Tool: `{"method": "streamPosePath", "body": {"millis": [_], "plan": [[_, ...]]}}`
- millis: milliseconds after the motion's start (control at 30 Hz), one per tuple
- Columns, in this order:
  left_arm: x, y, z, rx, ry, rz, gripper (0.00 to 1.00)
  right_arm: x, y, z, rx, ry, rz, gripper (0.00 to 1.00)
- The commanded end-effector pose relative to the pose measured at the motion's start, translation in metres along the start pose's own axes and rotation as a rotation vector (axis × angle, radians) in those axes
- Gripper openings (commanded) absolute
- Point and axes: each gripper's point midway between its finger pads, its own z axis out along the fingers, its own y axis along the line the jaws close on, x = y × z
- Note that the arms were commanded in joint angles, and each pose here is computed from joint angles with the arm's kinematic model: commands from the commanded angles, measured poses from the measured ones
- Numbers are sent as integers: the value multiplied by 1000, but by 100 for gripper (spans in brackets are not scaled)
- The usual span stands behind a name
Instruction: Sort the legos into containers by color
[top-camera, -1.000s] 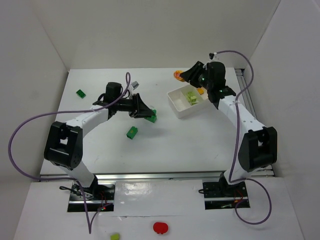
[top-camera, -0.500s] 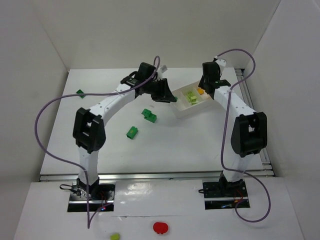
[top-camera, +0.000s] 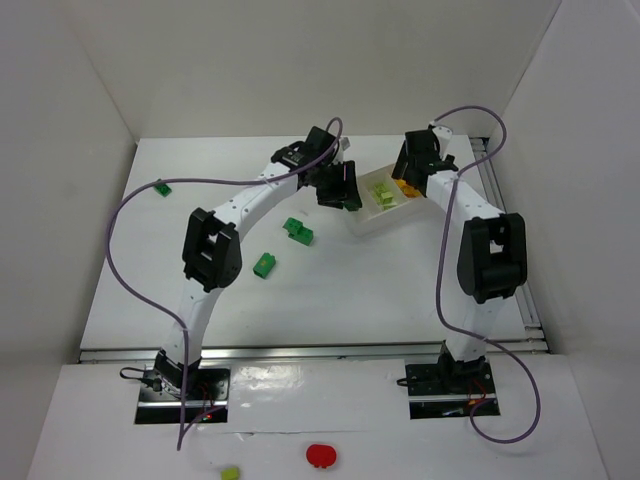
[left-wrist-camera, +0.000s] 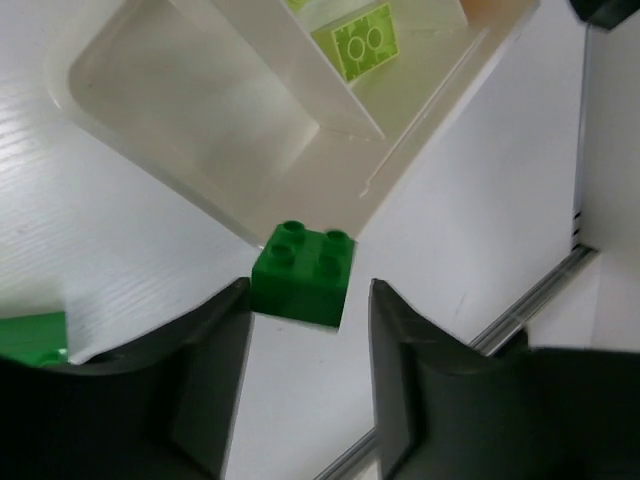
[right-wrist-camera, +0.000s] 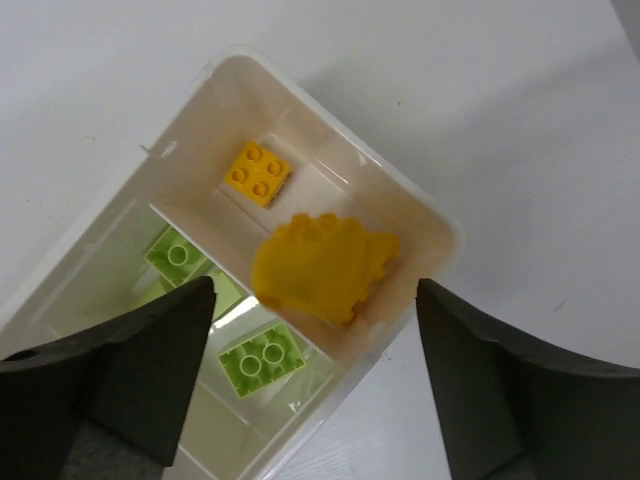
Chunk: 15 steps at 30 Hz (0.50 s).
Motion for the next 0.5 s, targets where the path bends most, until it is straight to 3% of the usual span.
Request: {"method": "streamPosePath", "body": {"millis": [0,200,400,467], "plan": [[-9,-3,-3,2,-19,16,67,-36,3,-11,-12,-76,33,92],[-12,-28,-17,57,-49,60,91,-63,-2,-50,-60,-159,86,92],[-20,-49,-40,92,-97,88,92,-68,-16,-87,-88,-196,114,92],[-35,-46,-70,62,-171,84,88,-66,-18,-96,-104,-192,123,92]]}}
